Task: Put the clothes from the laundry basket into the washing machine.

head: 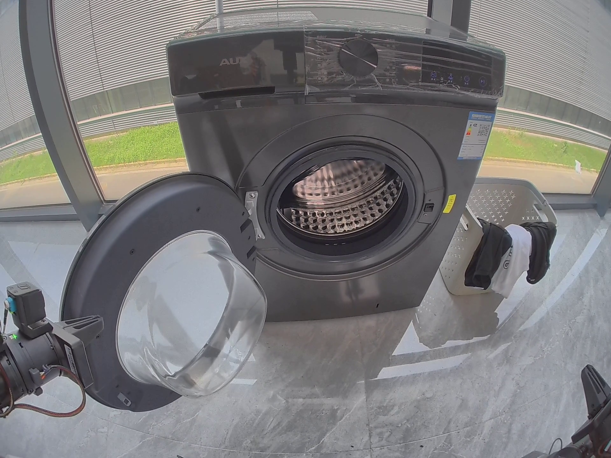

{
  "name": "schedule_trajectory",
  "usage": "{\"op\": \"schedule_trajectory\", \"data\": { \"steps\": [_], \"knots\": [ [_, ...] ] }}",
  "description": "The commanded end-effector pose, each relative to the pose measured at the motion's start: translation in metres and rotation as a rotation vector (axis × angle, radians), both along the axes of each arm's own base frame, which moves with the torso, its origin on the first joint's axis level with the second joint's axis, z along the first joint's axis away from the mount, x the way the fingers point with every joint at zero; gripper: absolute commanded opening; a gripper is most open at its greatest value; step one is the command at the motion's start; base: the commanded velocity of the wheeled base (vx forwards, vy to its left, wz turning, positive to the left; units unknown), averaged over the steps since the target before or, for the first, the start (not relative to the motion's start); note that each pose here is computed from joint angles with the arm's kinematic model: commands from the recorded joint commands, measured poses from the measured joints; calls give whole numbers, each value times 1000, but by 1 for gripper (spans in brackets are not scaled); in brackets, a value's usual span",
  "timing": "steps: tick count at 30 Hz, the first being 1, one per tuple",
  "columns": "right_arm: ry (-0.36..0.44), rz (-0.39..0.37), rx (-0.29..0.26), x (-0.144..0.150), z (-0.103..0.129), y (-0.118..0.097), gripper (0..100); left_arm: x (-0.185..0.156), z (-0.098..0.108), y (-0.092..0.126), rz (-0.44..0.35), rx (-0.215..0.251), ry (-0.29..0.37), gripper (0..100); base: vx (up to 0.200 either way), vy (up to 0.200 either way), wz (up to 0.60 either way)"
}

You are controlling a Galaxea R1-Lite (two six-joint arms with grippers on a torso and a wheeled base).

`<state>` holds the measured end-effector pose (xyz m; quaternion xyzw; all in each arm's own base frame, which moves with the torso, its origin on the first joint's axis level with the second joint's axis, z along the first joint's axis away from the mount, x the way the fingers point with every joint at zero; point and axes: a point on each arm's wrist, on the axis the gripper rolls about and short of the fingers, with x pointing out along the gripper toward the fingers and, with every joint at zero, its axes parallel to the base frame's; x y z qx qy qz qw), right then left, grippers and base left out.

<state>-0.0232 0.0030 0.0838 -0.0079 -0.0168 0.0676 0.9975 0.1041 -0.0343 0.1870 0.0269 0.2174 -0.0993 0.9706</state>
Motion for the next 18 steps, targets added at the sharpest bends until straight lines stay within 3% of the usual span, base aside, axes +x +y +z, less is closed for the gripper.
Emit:
{"op": "schedule_trajectory", "data": {
  "steps": [1,6,10,11,12,14,16,17,18],
  "knots": [
    [-6,1,0,0,-3,0,0,-15,11,0,-56,-38,-96,0,0,0,0],
    [-6,1,0,0,-3,0,0,-36,23,4,-135,-88,-195,0,0,0,0],
    [-6,1,0,0,-3,0,0,-59,53,15,-121,-140,-379,0,0,0,0],
    [-6,1,0,0,-3,0,0,-63,57,18,-103,-145,-414,0,0,0,0],
    [-6,1,0,0,-3,0,0,-72,62,25,-35,-148,-481,0,0,0,0],
    [-6,1,0,0,-3,0,0,-86,60,32,61,-146,-553,0,0,0,0],
    [-6,3,0,0,-3,0,0,-93,57,35,101,-143,-579,0,0,0,0],
    [-6,13,-2,-1,-3,0,0,-111,43,40,199,-128,-632,0,0,0,0],
    [-6,24,-4,-1,-3,1,0,-119,33,41,242,-119,-650,0,0,0,0]
  ]
}}
